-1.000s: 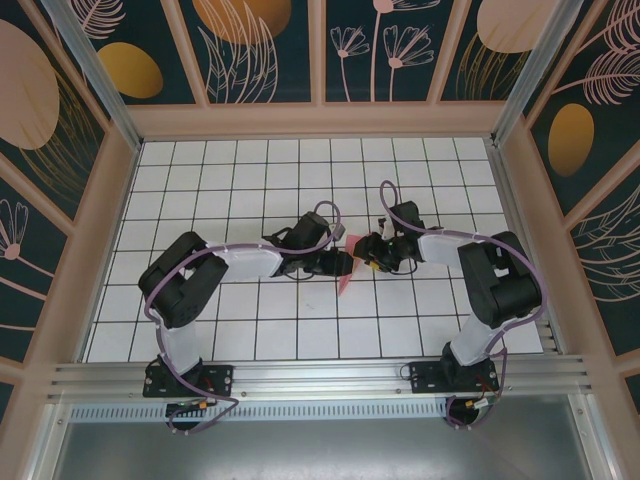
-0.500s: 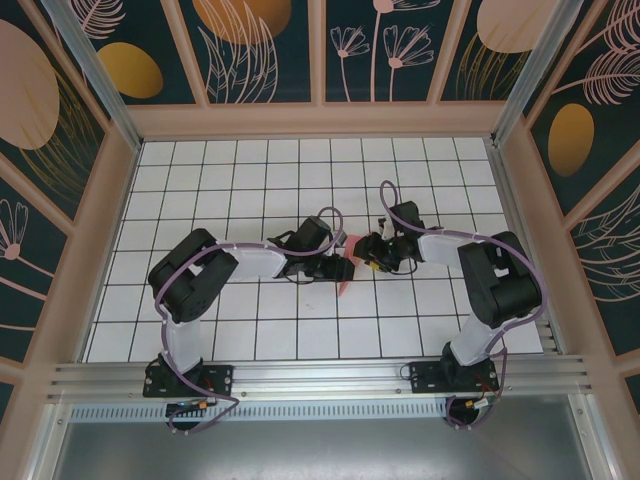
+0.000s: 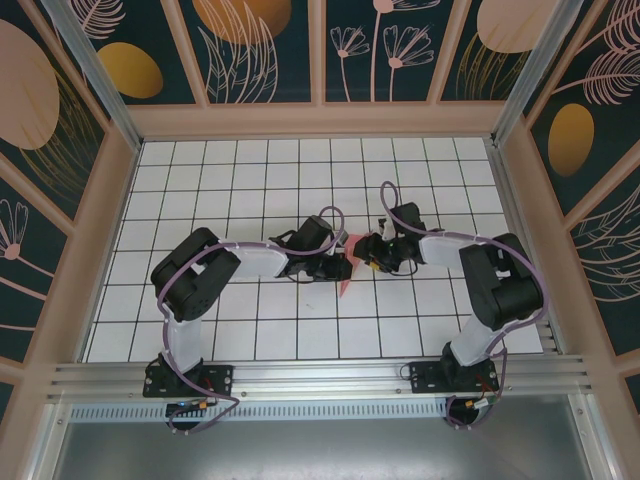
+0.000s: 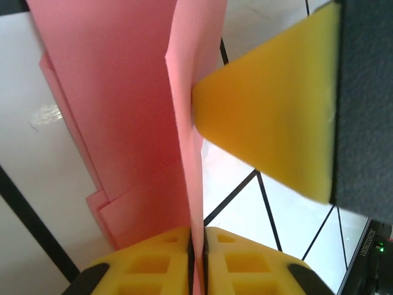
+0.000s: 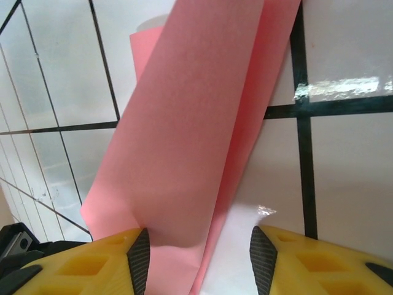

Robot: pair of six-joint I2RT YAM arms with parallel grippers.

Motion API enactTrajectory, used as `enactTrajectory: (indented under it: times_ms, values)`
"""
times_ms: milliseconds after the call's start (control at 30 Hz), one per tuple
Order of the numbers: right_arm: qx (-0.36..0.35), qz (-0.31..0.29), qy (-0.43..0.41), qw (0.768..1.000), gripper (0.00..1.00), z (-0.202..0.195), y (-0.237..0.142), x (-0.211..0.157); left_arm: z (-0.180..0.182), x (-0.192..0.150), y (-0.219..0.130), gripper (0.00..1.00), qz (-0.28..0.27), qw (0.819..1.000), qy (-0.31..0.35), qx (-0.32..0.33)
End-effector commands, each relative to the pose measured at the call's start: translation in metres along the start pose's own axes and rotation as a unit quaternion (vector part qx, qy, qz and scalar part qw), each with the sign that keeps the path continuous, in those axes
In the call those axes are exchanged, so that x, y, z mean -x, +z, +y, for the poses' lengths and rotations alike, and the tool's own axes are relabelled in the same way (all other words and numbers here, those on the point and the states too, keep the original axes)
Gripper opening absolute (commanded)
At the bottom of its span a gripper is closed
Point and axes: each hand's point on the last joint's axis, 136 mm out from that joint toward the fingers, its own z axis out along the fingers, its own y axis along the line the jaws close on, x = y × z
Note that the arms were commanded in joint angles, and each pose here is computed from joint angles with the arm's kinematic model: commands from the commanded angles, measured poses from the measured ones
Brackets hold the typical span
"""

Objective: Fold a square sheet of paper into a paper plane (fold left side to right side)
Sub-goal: Fold the wing for the fifth time at the center of the table.

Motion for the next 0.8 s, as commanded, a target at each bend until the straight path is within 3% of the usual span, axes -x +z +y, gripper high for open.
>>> enactTrajectory:
  times_ms: [0,300,500,767]
  values:
    - [-0.029,-0.014,0.003,0.999,0.53,-0.024,-0.010,-0.005,-0.008,0.009,0.004,0.13,-0.008,1.000,0.005,-0.017]
    - [0.004,-0.058,-0.013,0.998,0.62,-0.024,-0.042,-0.003,-0.011,0.011,0.006,0.07,-0.006,1.000,0.001,-0.025]
    - [0.048,-0.065,-0.019,0.997,0.63,-0.005,-0.041,0.004,-0.010,0.009,0.009,0.04,-0.003,1.000,-0.005,-0.029]
    - [0.047,-0.061,-0.023,0.997,0.64,0.005,-0.029,0.012,-0.012,0.005,0.011,0.01,-0.001,0.999,-0.020,-0.051]
